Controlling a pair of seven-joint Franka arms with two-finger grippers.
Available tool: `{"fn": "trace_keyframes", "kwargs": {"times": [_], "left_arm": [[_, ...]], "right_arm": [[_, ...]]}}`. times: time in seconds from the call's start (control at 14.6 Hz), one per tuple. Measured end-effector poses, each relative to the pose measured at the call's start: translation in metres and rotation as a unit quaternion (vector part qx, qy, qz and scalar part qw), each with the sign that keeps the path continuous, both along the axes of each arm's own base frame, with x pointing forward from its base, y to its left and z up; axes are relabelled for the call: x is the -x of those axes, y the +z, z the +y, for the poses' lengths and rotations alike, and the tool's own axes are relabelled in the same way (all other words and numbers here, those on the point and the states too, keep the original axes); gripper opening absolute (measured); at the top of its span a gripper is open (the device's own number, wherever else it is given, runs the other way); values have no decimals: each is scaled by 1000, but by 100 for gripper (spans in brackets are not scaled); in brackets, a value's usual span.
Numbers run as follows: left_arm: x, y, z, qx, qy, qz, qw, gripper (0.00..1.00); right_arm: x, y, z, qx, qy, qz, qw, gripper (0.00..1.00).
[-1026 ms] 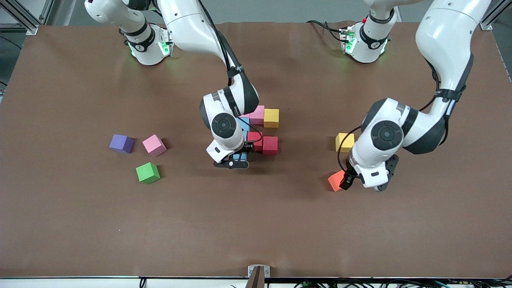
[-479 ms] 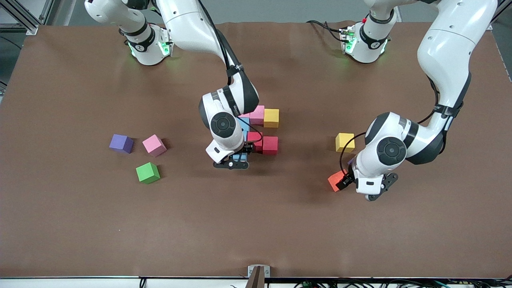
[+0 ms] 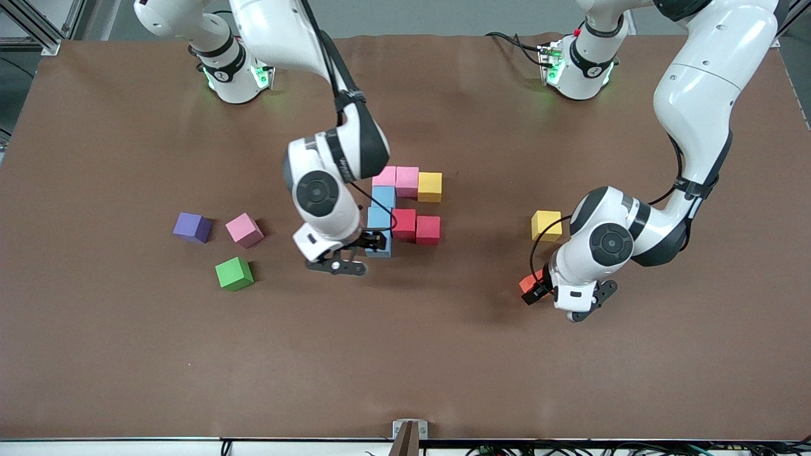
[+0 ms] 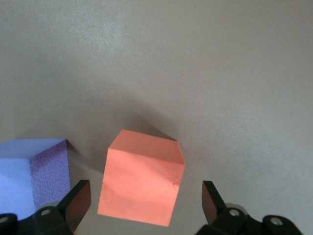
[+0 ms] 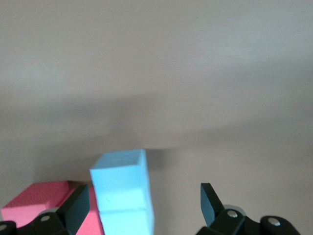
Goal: Arrange 11 blocks into digit 3
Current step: 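Grasp the orange cube with the left gripper while the right gripper moves, then lower the right gripper onto the green cube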
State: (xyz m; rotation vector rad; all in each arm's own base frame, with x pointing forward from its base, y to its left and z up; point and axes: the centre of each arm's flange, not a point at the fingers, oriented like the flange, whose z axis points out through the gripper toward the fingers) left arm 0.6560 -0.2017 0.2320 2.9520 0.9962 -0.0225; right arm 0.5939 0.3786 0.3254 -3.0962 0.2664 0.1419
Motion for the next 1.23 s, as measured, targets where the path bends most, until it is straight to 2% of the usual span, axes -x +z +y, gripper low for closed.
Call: {"fn": "trace_keyframes", "kwargs": {"times": [0.07, 0.21, 0.89, 1.03, 1.09, 1.23], "left_arm": [[0, -2, 1, -4, -4, -1, 1000, 100], [1, -9, 2, -10, -9, 0, 1000, 100], [4, -32, 2, -18, -21, 11, 1000, 100], [4, -32, 2, -18, -20, 11, 1000, 98], [4, -32, 2, -18, -20, 11, 1000, 89], [4, -32, 2, -18, -20, 10, 1000, 85]], "right_arm": [[-4, 17, -17, 2, -12, 10, 1000, 100], [-13, 42, -46, 5, -33, 14, 999, 100], [-46, 91, -136, 26, -104, -31, 994, 100], [-52, 90, -154, 29, -117, -30, 992, 100], [-54, 89, -161, 30, -122, -29, 992, 100], [-60, 89, -181, 32, -132, -29, 990, 100]]}}
